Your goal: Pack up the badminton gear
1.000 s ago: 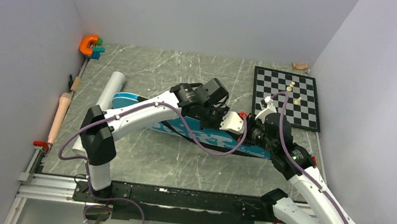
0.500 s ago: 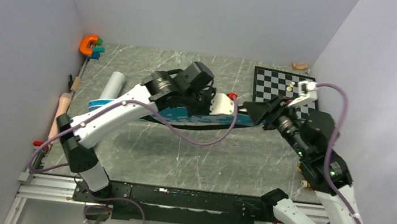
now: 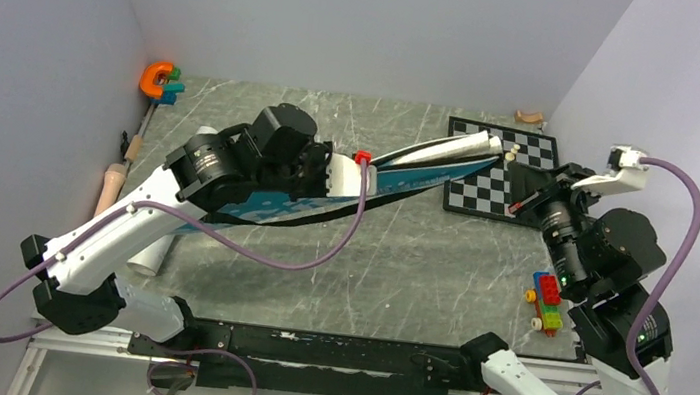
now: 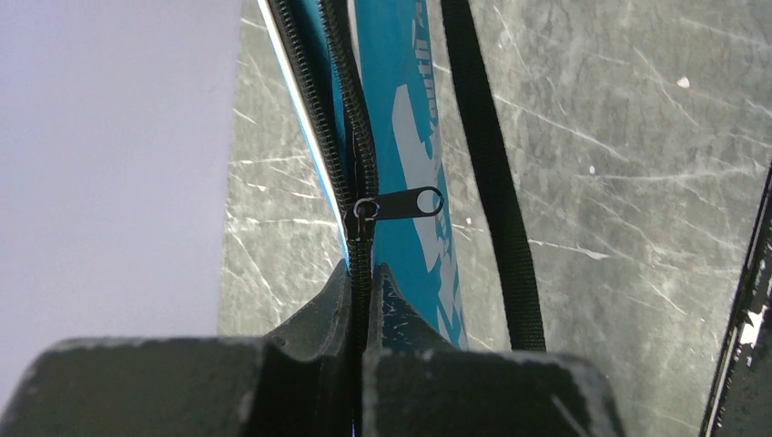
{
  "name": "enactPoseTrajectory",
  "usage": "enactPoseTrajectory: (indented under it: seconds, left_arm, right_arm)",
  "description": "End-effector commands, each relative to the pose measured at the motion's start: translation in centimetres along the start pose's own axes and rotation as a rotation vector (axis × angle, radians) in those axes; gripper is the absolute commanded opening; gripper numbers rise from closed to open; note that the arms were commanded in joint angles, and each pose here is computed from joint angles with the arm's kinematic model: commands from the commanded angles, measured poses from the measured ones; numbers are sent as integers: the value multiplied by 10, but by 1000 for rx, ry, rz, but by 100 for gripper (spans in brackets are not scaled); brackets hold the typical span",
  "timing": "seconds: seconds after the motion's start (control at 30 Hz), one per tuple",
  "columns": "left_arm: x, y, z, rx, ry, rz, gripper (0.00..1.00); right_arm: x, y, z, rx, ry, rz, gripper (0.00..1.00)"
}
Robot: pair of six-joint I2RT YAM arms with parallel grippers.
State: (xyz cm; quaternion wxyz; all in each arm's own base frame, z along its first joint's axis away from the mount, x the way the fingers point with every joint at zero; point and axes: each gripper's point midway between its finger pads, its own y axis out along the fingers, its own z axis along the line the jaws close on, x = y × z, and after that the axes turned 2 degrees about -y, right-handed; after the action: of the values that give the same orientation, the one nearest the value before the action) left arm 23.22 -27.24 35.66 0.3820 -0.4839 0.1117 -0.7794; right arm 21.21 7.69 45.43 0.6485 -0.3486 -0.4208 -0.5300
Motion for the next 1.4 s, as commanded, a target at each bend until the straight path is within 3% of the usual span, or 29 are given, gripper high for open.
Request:
enactPoseTrajectory:
  seconds: [0.0, 0.23, 0.4, 0.63, 0.87, 1.37]
  left_arm:
    - [3, -16, 11, 75, -19, -45, 0]
    - [-11, -29, 12, 96, -70, -49, 0]
    - [-19, -33, 13, 101, -92, -43, 0]
    - [-44, -37, 7, 109, -155, -20, 0]
    - [-56, -30, -2, 92, -170, 6, 0]
    - [-54, -28, -5, 72, -168, -8, 0]
  right_arm:
    - [30, -3, -19, -124, -39, -97, 0]
    - [33, 25, -10, -125, -17, -122, 0]
    - [15, 64, -2, -75, 30, -57, 0]
    - [-18, 107, -29, 162, 325, 101, 0]
    - [-25, 96, -42, 223, 361, 72, 0]
    - [-83, 87, -34, 300, 441, 199, 0]
